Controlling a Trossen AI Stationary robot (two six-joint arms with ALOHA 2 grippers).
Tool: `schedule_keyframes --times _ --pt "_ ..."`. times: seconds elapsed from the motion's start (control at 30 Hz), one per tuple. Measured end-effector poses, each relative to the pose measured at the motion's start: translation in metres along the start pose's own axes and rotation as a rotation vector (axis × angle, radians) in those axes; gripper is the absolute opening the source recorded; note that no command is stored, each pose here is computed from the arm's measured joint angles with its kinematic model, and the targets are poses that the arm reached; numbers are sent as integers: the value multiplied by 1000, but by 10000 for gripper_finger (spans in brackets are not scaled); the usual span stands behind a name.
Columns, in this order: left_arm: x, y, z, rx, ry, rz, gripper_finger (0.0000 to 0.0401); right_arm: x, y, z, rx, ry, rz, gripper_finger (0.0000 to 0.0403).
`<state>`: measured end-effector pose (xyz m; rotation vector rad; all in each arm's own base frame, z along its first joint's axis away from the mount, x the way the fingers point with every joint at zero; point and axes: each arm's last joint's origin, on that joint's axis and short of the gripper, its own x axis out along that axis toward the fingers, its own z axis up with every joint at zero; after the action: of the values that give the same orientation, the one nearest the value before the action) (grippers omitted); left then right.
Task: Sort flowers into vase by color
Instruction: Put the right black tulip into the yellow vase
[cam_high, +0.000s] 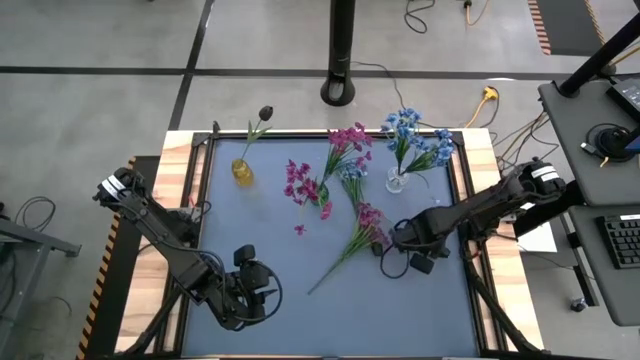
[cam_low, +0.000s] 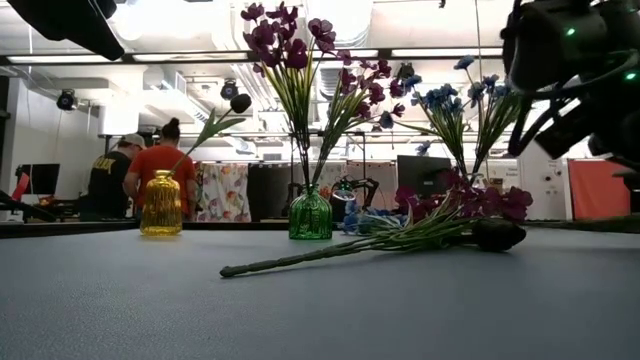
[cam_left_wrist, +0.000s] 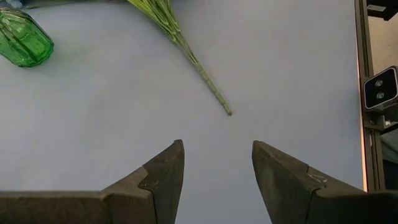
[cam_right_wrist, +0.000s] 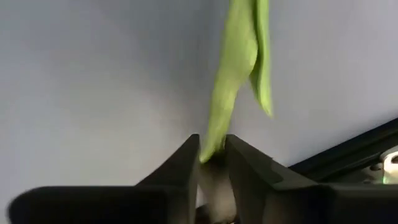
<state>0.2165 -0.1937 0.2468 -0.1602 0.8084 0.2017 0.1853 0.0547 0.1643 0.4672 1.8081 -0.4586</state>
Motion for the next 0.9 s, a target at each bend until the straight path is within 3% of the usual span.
schedule_keyframes --times 0.2,0.4,0.53,0.77,0.9 --pt "0 0 0 1 0 0 173 0 4 -5 -4 -11 -16 147" --pt "0 0 0 2 0 0 173 -7 5 1 -41 -134 -84 193" --pt "0 0 0 2 -15 11 173 -11 6 7 -49 -235 -124 205" --pt "0 0 2 -7 -49 22 173 -7 13 24 -113 -414 -58 206" --pt "0 -2 3 -18 -59 10 173 -2 9 27 -105 -455 -95 205"
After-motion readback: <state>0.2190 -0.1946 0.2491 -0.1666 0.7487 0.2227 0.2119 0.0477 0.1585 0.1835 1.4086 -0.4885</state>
